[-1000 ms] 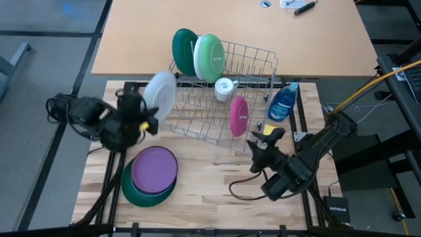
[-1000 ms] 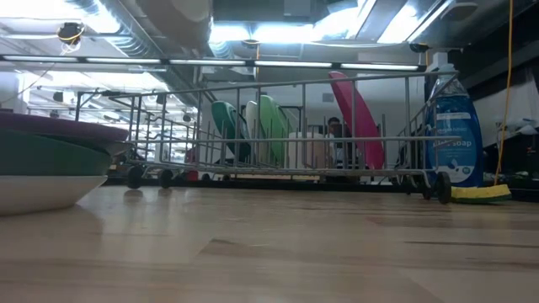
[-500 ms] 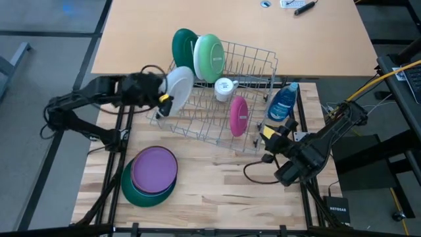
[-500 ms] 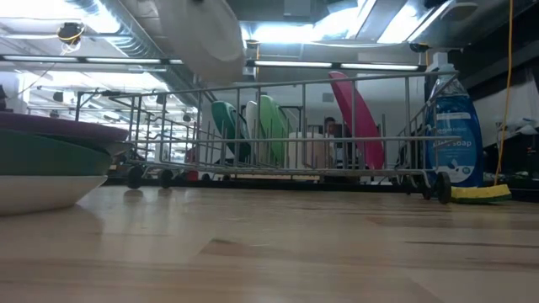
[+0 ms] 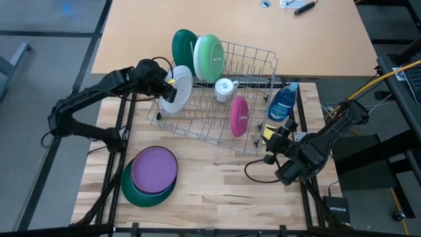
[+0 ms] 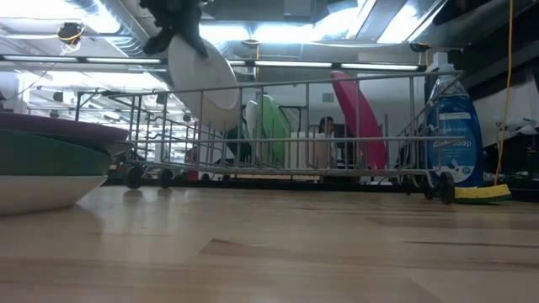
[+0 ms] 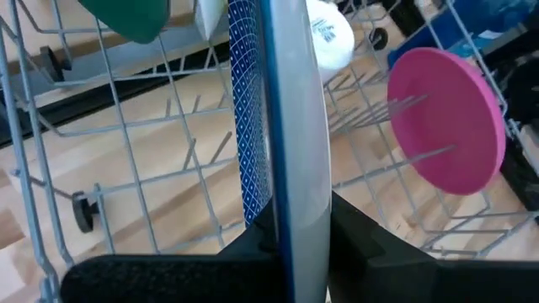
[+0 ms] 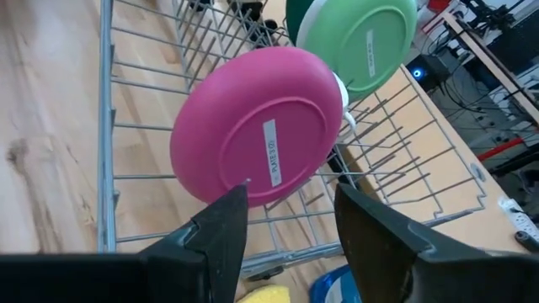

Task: Sort dishes
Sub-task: Put the blue patterned plate in the dish rack

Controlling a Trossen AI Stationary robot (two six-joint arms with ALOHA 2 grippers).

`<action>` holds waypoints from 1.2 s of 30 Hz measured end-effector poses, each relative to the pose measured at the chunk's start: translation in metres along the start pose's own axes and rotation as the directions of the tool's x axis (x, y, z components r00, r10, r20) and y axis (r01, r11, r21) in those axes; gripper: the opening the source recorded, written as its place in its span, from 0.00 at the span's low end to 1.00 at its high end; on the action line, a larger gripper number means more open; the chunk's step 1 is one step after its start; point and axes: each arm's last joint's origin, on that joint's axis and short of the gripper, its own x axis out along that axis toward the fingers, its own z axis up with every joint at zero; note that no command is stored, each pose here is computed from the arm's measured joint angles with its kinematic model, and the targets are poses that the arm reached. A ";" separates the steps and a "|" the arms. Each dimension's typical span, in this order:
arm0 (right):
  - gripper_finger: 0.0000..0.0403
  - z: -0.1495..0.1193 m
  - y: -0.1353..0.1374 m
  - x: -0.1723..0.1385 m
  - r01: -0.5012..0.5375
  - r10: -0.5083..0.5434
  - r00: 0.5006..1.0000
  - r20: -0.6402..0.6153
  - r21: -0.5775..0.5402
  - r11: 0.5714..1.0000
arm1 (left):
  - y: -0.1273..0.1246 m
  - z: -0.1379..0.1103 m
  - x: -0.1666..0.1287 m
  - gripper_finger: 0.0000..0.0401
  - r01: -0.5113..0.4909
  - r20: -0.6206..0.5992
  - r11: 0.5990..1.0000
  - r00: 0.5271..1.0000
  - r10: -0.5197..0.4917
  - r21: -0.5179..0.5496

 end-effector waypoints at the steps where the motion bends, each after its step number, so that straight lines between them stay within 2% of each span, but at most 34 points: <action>1: 0.45 0.000 0.000 0.000 -0.001 0.001 1.000 0.000 0.002 1.000 | 0.003 -0.001 0.002 0.07 -0.006 -0.005 1.000 1.000 0.006 -0.010; 11: 0.45 0.001 0.003 0.000 -0.016 0.016 1.000 0.009 0.008 1.000 | 0.020 -0.024 0.032 0.08 -0.044 -0.096 0.998 0.995 0.039 -0.050; 17: 0.45 0.001 0.003 0.000 -0.016 0.016 1.000 0.009 0.001 1.000 | 0.018 -0.021 0.035 0.07 0.004 -0.053 0.998 0.999 -0.007 -0.061; 24: 0.45 0.002 0.003 0.000 -0.013 0.013 1.000 0.014 0.001 1.000 | 0.012 -0.011 0.017 0.07 0.066 0.051 0.992 0.997 -0.060 -0.108; 31: 0.45 0.002 0.003 0.000 -0.012 0.012 1.000 0.016 0.001 1.000 | 0.015 -0.015 -0.007 0.07 0.061 0.111 0.986 0.993 -0.044 -0.157; 36: 0.45 0.002 0.003 0.000 -0.013 0.013 1.000 0.017 0.004 1.000 | 0.017 -0.018 -0.011 0.07 0.032 0.093 0.982 0.996 -0.015 -0.186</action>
